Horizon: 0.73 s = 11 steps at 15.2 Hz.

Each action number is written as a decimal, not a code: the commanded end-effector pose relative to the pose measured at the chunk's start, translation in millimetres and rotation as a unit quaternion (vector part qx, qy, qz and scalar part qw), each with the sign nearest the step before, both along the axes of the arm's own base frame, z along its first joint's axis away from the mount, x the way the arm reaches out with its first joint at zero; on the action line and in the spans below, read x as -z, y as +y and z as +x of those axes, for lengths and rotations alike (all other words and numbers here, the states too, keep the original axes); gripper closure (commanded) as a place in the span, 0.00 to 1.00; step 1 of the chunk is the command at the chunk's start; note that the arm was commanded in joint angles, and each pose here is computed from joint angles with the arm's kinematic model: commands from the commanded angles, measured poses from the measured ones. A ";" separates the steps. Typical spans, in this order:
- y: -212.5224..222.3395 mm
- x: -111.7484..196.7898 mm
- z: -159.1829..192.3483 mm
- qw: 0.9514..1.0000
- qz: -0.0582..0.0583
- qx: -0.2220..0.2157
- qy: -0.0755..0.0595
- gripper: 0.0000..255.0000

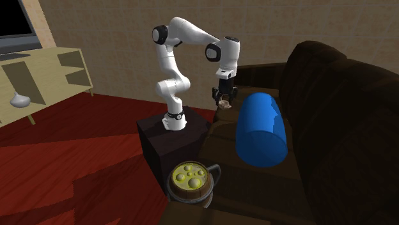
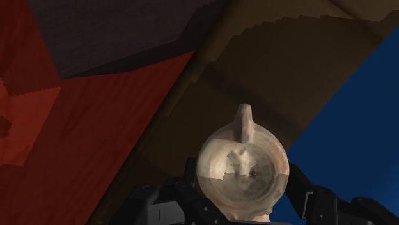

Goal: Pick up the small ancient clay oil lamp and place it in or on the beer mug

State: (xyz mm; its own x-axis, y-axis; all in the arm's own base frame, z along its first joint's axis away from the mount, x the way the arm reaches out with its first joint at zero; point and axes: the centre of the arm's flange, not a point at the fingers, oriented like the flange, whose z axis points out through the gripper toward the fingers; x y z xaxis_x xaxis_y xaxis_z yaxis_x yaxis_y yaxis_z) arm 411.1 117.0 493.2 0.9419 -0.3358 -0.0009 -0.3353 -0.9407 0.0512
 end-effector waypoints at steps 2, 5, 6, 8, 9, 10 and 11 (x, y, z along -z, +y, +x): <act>-28.6 -0.8 22.4 1.000 0.000 0.000 0.000 1.00; -61.1 -1.4 45.0 1.000 0.000 0.000 0.000 1.00; -71.9 -1.6 52.6 1.000 0.000 0.000 0.000 1.00; -93.6 -2.0 67.6 1.000 0.000 0.000 0.000 1.00; -104.4 -2.2 75.2 1.000 0.000 0.000 0.000 1.00; -115.3 -2.4 82.7 1.000 0.000 0.000 0.000 1.00; -126.1 -2.6 90.2 1.000 0.000 0.000 0.000 1.00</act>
